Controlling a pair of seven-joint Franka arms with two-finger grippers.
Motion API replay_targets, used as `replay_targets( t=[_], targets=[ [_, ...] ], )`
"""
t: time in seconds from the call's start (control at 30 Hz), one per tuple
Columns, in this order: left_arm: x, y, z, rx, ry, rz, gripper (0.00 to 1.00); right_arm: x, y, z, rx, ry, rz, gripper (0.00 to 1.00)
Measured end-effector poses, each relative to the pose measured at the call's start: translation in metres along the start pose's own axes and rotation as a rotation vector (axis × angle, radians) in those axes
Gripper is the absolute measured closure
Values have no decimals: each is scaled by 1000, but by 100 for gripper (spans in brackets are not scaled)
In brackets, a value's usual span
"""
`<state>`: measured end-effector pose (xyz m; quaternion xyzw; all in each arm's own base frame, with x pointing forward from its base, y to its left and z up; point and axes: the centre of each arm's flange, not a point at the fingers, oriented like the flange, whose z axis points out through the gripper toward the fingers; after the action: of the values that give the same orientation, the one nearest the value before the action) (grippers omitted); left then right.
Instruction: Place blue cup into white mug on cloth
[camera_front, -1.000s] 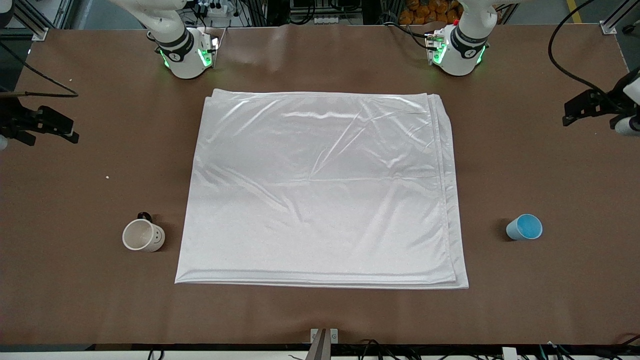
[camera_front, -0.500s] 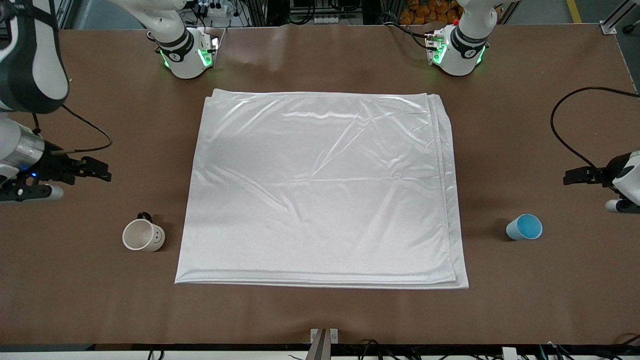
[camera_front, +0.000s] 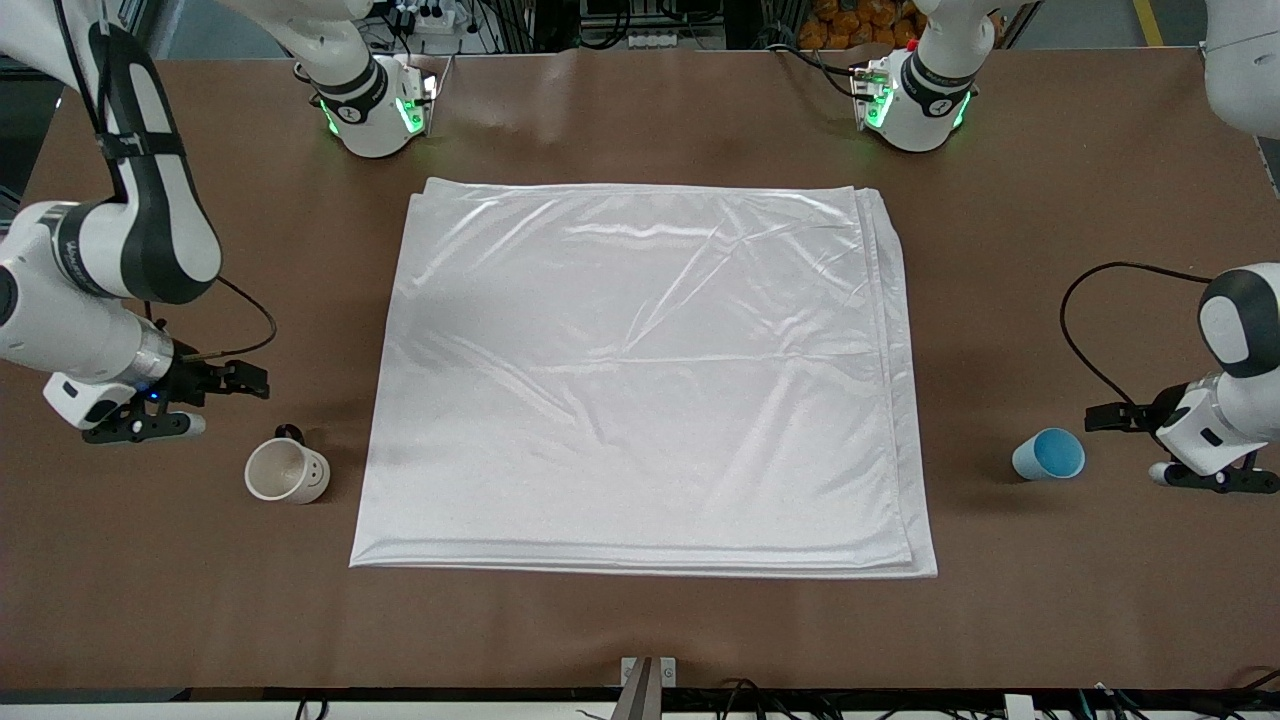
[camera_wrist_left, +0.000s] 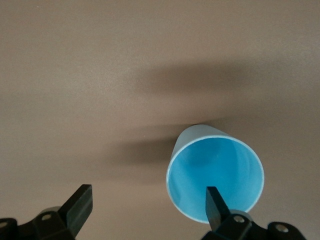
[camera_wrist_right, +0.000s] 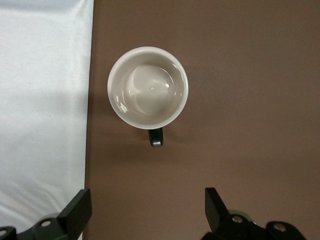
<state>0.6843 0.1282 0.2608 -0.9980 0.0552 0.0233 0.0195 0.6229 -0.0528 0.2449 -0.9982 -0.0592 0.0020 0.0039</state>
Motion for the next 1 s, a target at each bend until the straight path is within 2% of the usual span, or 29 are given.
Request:
replay_targets(
  t=[0.1,0.17,0.23,0.4,0.43,0.47,0.5,0.53,0.57,0.6,0.63,0.83,0.9,1.0],
  targets=[
    [1,0,7,1,6,1,0,0,-1,7,0,0,-3,3],
    [2,1,11,1,9,2,0,1,-2,11,0,1,-5,9],
    [3,1,16,2,13,2,0,2,-3,14,0,5,-8,10],
    [5,2,28,1,16,4,2,3,-5,18,-2,9,-13,30],
    [5,2,30,1,16,4,6,3,-5,18,-3,10,-14,33],
    [5,2,31,0,16,3,16,4,-5,18,-3,11,-15,33],
    [5,2,31,-3,17,-2,16,4,-5,17,-4,12,-16,33],
    [5,2,32,-11,19,-12,26,4,-5,17,-5,13,-17,34],
    [5,2,32,-22,21,-29,30,5,-5,17,-6,14,-17,37],
    [5,3,31,-36,25,-48,35,5,-6,17,-6,14,-18,41],
    [5,3,31,-52,29,-67,40,5,-6,16,-7,15,-19,52],
    [6,5,31,-99,40,-122,65,6,-6,15,-9,18,-22,80],
    [6,5,31,-101,41,-126,78,6,-6,15,-9,18,-23,81],
    [6,5,30,-102,42,-130,93,7,-7,15,-9,19,-23,81]
  ],
)
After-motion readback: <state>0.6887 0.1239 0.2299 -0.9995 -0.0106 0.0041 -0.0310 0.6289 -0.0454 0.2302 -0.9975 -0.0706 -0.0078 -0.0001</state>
